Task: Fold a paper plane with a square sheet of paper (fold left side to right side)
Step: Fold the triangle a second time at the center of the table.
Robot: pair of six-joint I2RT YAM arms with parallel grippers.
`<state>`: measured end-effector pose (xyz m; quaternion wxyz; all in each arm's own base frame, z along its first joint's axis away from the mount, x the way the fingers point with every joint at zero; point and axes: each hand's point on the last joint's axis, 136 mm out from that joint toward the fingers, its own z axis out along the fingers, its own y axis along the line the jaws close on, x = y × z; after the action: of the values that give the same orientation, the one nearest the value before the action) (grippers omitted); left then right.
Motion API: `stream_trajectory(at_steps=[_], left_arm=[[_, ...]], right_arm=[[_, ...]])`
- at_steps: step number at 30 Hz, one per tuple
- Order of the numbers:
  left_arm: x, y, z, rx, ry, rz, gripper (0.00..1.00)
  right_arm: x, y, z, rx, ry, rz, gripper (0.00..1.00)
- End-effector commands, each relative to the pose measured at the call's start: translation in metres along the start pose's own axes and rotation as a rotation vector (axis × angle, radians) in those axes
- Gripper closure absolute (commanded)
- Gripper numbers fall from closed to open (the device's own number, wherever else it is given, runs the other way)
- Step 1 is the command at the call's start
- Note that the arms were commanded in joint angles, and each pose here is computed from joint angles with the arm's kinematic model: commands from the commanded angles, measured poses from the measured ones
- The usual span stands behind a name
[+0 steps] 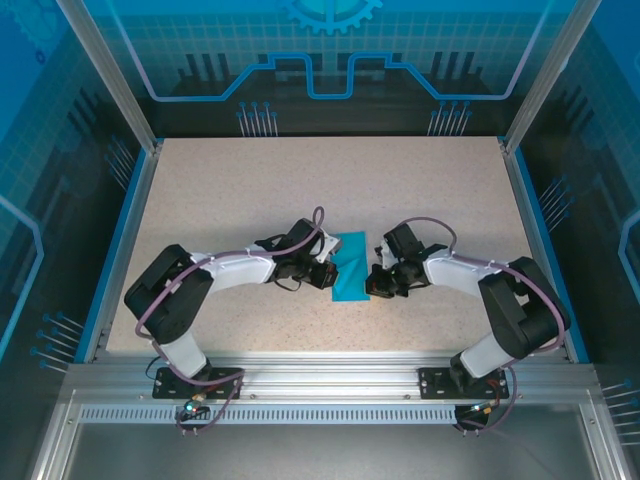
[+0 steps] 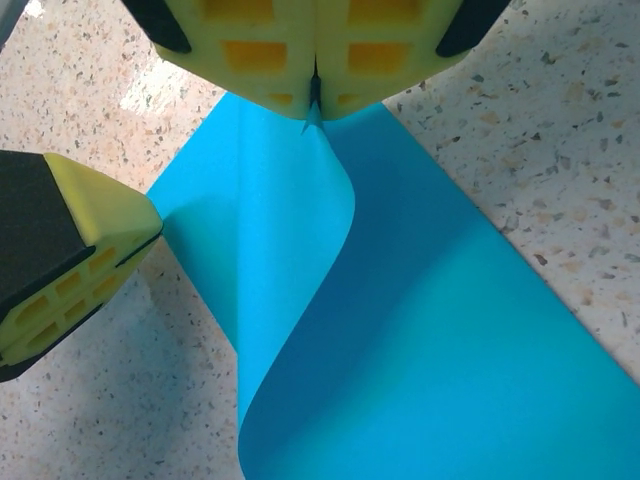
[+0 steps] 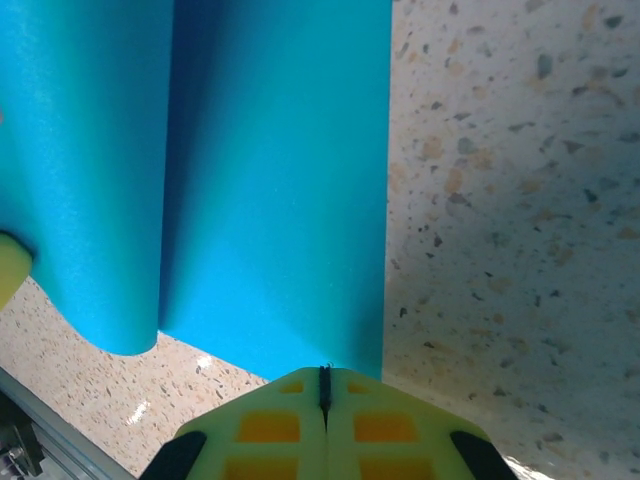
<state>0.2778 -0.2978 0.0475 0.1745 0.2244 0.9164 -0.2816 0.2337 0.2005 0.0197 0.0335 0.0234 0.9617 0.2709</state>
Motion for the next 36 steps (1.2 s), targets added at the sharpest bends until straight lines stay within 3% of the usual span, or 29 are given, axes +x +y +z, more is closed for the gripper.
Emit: stream_trajectory(at_steps=[1, 17, 36], left_arm=[[-0.005, 0.003, 0.001, -0.003, 0.017, -0.022, 1.0], [-0.014, 0.012, 0.009, -0.024, 0.019, -0.048, 1.0], [-0.016, 0.021, 0.02, -0.023, 0.042, -0.078, 0.98]], right_arm=[[0.0, 0.001, 0.002, 0.029, 0.015, -0.003, 0.95], [0.01, -0.018, 0.007, 0.131, 0.072, -0.002, 0.98], [0.009, -0.02, 0.007, 0.147, 0.078, -0.009, 0.99]])
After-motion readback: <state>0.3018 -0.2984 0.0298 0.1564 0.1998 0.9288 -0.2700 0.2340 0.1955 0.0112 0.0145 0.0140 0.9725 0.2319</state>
